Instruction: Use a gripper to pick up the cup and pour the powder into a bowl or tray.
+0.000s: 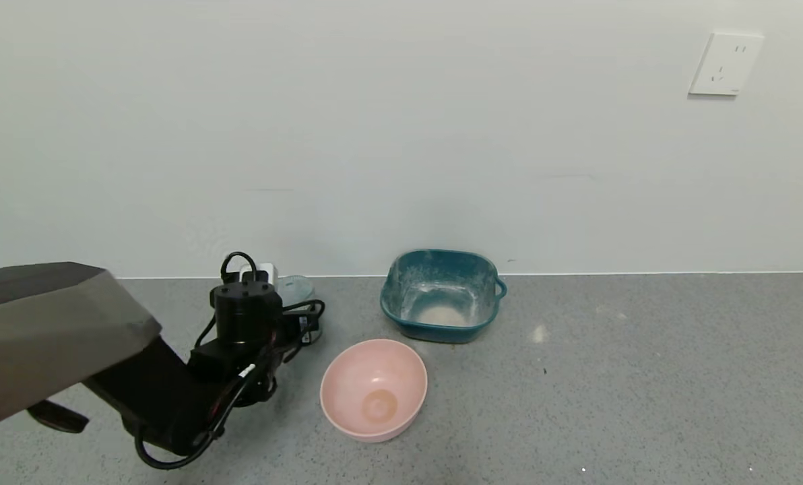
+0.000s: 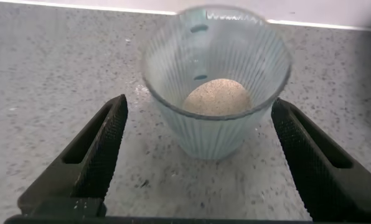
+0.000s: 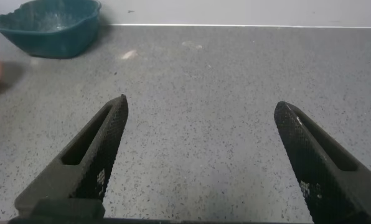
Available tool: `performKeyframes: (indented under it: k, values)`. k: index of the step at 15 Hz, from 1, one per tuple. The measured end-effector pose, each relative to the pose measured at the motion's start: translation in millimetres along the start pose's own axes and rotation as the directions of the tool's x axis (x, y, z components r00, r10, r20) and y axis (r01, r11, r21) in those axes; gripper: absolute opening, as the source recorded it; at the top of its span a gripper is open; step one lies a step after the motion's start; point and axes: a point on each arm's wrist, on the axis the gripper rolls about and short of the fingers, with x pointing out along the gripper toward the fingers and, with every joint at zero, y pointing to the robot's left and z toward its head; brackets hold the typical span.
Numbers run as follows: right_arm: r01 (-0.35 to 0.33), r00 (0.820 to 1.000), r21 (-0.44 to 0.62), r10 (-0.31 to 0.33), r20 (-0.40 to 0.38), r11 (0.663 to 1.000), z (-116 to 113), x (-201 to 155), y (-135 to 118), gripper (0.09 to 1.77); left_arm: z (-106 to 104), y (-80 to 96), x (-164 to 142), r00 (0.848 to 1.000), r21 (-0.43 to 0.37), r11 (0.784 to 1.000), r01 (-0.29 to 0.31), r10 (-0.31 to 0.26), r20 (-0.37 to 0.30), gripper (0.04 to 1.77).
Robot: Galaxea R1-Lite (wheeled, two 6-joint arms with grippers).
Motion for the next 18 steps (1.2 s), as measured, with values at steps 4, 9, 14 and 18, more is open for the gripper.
performKeyframes:
  k: [4,9,14,18]
  values:
    - [0.000,1.000,0.000,0.000,0.000,1.000,0.0,0.0,0.0,1.71,51.1,19.7,-59.3,0.999,0.013,0.999,0.045,-0.045,-0.008,1.68]
    - [0.000,1.000,0.000,0.000,0.000,1.000,0.0,0.0,0.0,1.71,97.6,58.8,-156.7,0.980,0.047,0.979,0.197,-0.197,0.004,1.69]
    - [0.000,1.000,0.000,0.000,0.000,1.000,0.0,0.0,0.0,1.71,101.3,101.1,-239.9,0.943,0.064,0.947,0.314,-0.319,0.094,1.70]
    - [0.000,1.000,0.000,0.000,0.000,1.000,0.0,0.0,0.0,1.71,81.3,125.4,-276.5,0.944,0.067,0.952,0.298,-0.304,0.128,1.71]
